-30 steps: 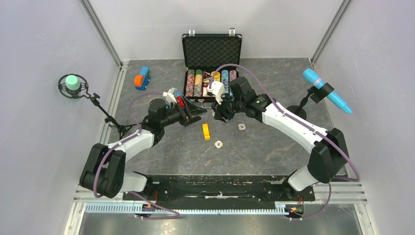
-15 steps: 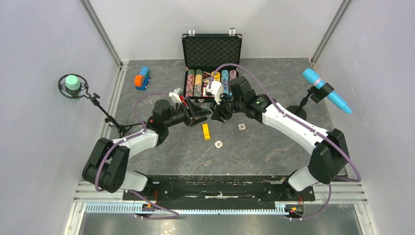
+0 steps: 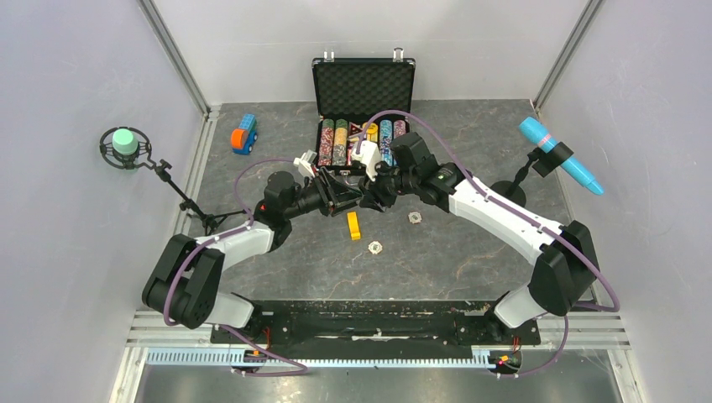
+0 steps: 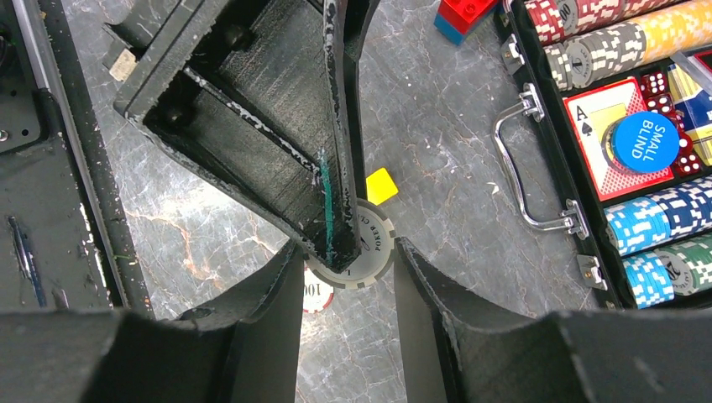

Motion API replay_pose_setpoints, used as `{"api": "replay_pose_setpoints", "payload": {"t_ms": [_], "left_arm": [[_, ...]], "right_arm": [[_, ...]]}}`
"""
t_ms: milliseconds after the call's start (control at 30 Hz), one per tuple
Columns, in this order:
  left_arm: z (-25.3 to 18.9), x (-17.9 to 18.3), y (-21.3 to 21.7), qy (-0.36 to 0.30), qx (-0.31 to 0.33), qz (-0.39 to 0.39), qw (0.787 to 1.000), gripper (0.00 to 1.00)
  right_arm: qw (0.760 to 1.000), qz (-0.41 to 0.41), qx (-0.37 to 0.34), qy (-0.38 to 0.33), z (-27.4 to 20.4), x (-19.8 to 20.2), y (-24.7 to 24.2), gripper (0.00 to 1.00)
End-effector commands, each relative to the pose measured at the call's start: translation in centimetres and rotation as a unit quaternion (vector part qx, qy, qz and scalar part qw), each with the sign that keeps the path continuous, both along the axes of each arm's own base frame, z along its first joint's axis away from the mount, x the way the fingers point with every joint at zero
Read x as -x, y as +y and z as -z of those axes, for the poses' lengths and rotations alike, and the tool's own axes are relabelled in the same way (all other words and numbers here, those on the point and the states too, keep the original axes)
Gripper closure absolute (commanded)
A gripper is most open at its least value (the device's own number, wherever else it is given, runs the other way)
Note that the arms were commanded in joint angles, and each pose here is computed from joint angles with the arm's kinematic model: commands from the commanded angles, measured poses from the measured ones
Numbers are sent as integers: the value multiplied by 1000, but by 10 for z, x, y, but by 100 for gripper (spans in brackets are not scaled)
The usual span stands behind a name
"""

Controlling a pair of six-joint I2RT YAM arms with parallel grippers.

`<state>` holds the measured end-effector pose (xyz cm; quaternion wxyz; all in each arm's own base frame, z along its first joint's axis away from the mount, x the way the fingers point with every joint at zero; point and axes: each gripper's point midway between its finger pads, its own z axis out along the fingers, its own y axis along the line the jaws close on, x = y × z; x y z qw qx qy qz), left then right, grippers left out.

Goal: Pack up texas hold em set
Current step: Pick up the poker chip from the center of the board.

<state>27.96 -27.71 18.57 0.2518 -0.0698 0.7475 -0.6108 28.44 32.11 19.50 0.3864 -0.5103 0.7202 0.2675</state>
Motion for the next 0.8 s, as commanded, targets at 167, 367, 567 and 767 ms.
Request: {"api": "replay_pose_setpoints", "payload": {"t_ms": [167,367,567,767], "left_arm": [[-20,-1,-7,-19,27,10,999,51],[-22,-1,-7,-23,28,10,999,60],[-23,0,-7,-24,30,11,999,69],[-24,0,-7,-26,31,12,999,76]], "right_arm": [[999,-16,-27,-25,-21,-2,13,67],[999,-16,-26,-24,-20,-2,15,67],[999,-16,-24,-23,-19,-2,15,67],[999,-18,-24,-22,-18,-2,16,66]]}}
